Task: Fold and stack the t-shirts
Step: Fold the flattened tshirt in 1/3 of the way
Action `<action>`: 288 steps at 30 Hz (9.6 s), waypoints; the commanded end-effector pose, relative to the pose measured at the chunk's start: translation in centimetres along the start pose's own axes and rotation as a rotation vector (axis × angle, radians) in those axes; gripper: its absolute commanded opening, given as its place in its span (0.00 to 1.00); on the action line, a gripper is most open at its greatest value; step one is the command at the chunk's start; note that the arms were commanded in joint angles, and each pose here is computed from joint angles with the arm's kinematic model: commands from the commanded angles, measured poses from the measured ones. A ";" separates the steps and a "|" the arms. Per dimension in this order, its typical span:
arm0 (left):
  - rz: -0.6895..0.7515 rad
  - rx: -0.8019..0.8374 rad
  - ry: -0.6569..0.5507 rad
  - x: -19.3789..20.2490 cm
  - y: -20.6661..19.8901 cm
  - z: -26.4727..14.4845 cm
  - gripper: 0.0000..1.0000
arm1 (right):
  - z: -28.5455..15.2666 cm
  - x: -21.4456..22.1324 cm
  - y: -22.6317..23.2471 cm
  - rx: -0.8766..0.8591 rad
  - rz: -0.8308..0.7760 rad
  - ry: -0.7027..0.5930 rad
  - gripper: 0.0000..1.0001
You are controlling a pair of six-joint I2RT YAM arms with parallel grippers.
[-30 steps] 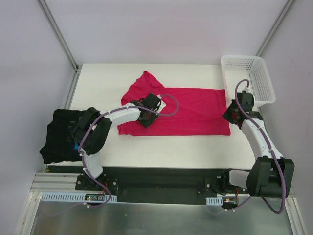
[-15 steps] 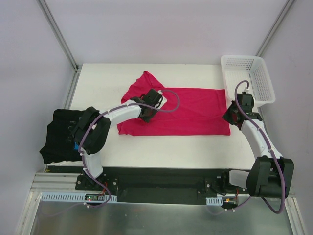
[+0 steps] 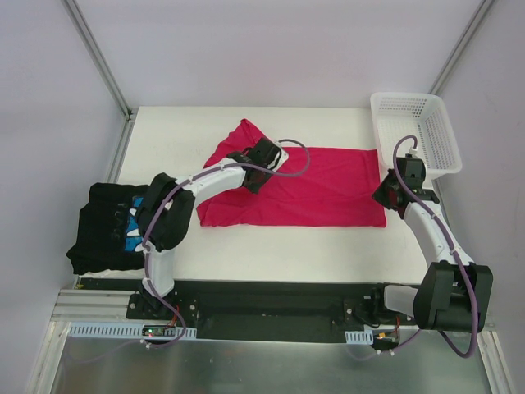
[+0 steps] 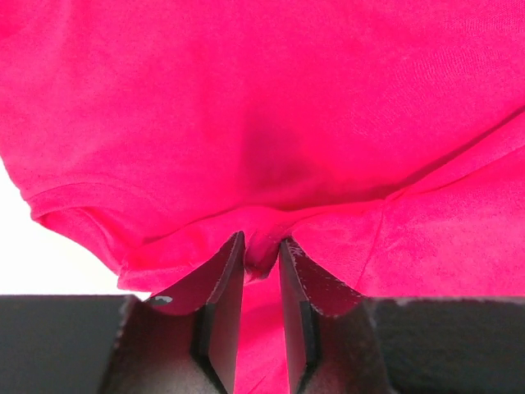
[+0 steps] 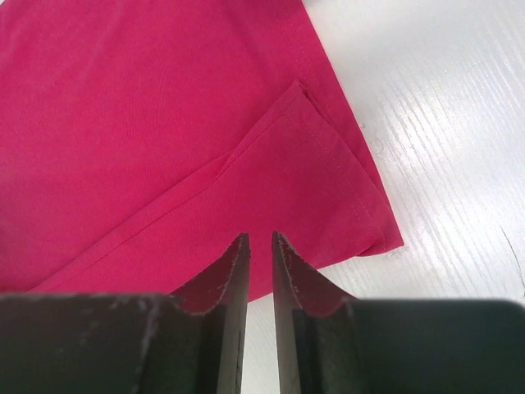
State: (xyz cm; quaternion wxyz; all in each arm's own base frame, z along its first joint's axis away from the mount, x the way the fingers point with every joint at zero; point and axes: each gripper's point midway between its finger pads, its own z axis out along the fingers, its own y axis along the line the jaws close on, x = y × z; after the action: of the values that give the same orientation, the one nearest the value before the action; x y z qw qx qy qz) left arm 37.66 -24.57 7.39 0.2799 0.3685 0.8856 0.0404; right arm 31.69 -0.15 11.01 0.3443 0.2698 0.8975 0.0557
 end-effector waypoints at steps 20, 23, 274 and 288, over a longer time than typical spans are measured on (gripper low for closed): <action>0.027 -0.045 -0.067 -1.7 0.9 -1.1 0.98 | -1.0 -0.8 0.4 -0.033 0.007 -0.031 0.19; 0.011 -0.084 -0.035 0.4 1.4 -1.7 0.98 | -1.1 -0.6 0.2 -0.031 0.002 -0.030 0.19; -1.168 0.193 -0.427 7.5 4.5 -5.4 0.85 | 2.5 6.2 14.7 -0.478 -0.099 0.347 0.24; -1.028 0.147 -0.579 1.2 9.5 -10.0 0.91 | 7.8 8.3 15.6 -0.435 -0.069 0.445 0.23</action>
State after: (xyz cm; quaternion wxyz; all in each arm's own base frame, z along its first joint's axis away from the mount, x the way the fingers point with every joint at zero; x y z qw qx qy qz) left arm 36.90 -16.24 15.23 0.4378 -0.1147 0.8464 -0.2808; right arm 36.14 15.87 3.83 0.1722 0.1371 0.9371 0.2709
